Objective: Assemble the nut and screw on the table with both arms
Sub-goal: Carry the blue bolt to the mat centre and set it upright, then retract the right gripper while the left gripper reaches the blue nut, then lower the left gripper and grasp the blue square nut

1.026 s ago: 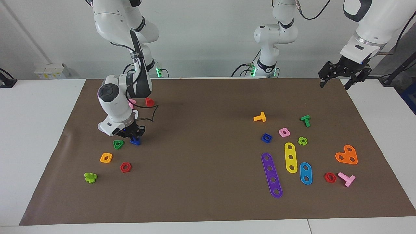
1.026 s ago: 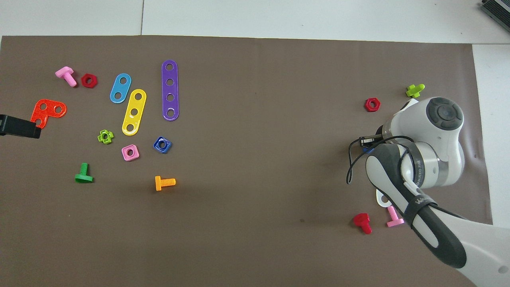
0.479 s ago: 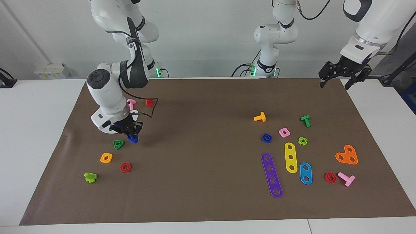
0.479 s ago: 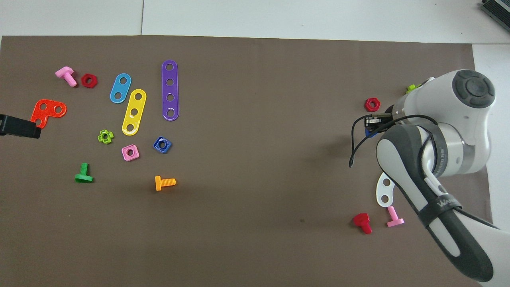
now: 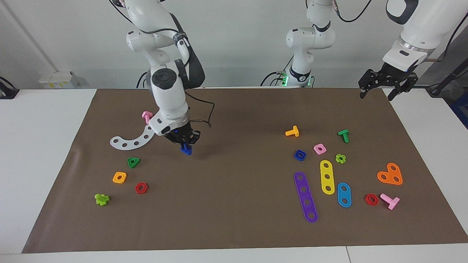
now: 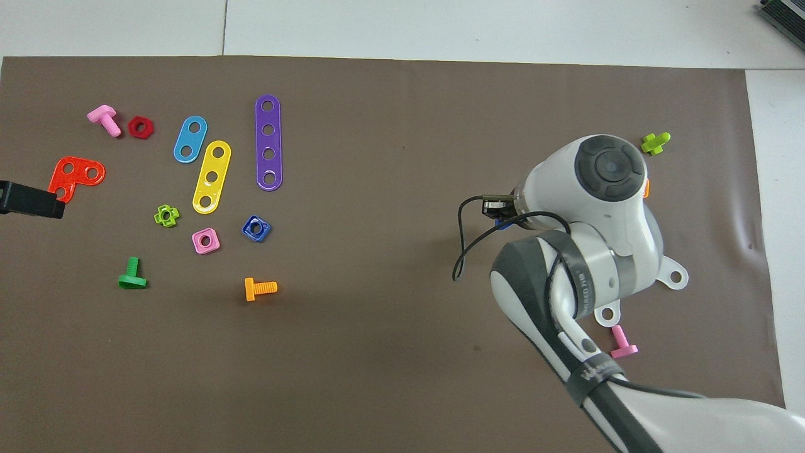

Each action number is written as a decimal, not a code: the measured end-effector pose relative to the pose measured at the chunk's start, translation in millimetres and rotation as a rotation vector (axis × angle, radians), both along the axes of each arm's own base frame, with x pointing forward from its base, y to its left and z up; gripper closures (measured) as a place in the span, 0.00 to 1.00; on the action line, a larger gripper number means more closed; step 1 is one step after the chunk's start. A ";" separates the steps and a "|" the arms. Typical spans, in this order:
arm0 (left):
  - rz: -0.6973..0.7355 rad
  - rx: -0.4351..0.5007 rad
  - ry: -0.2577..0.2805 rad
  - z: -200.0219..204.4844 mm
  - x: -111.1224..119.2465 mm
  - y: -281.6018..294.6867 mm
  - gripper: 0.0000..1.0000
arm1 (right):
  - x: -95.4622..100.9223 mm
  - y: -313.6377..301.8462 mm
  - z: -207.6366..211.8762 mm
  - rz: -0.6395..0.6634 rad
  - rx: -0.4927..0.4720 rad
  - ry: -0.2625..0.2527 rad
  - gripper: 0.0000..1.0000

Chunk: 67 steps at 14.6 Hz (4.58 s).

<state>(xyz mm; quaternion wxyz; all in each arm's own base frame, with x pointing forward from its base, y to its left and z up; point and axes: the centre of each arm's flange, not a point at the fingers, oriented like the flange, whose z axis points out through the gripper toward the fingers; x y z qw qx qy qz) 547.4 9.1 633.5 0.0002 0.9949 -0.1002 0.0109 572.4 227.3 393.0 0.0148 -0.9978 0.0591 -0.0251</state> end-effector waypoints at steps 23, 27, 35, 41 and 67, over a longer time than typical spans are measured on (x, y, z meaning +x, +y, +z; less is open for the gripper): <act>-0.011 -0.001 -0.043 3.4 3.5 -19.7 0.00 | -0.8 76.5 18.7 -0.167 0.084 -0.124 0.00; -0.008 -0.015 -0.108 -26.0 9.5 -74.6 0.00 | 19.3 -39.1 101.7 -0.202 0.080 -0.179 0.00; -0.060 -0.032 -0.136 -154.0 20.6 -153.9 0.00 | -26.3 -183.4 178.2 -0.076 0.000 -0.025 0.00; -0.074 -0.038 -0.151 -253.5 14.4 -167.0 0.00 | -50.0 -217.9 232.5 -0.022 -0.013 0.028 0.00; -0.095 -0.032 -0.140 -341.8 -2.6 -166.1 0.15 | -45.3 -213.5 231.7 0.022 -0.047 0.065 0.00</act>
